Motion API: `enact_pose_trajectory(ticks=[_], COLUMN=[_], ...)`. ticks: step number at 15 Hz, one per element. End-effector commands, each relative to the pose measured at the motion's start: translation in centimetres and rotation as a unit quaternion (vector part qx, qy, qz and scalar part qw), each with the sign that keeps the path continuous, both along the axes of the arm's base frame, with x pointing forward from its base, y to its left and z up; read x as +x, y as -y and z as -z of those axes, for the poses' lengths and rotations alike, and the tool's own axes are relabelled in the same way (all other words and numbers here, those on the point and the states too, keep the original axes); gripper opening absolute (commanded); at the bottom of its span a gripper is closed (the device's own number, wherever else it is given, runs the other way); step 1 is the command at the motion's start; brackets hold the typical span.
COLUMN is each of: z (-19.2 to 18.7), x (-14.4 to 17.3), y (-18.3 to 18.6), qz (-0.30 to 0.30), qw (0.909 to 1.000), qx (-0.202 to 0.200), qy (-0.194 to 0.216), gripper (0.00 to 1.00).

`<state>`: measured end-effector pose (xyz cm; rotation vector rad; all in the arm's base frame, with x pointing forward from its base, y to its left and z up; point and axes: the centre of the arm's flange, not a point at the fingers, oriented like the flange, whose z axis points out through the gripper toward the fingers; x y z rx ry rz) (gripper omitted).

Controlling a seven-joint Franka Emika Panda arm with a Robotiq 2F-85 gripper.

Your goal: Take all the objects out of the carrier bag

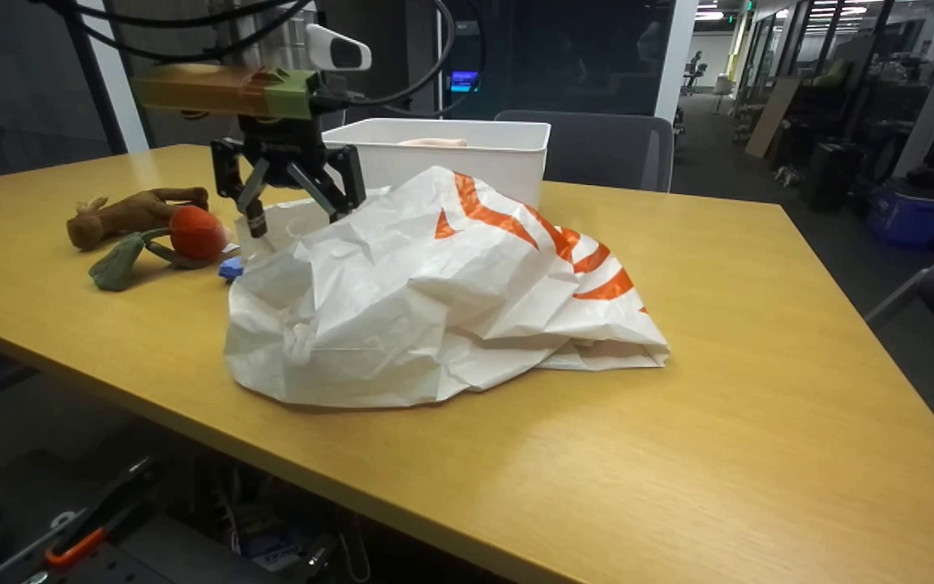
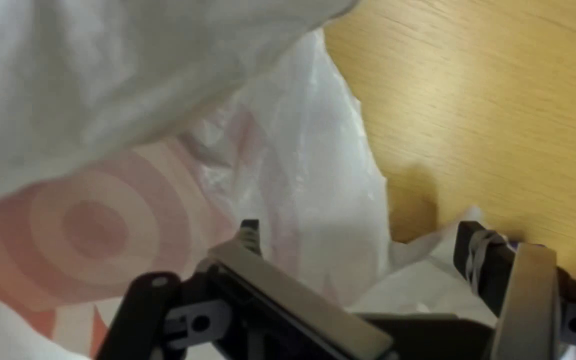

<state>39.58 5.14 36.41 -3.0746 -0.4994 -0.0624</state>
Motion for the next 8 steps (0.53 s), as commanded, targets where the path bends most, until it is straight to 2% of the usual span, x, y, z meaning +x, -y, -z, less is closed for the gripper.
enact_pose_trajectory(ticks=[1, 6, 8], z=[1.8, 4.1, 5.0], x=[1.6, 2.7, 3.1], y=[3.8, 6.7, 7.3], qz=[0.081, 0.122, 0.139], qw=[0.9959, 0.9916, 0.9883], qx=[-0.039, -0.038, -0.062], qy=[-0.001, -0.020, -0.015], gripper=[1.00, 1.00, 1.00])
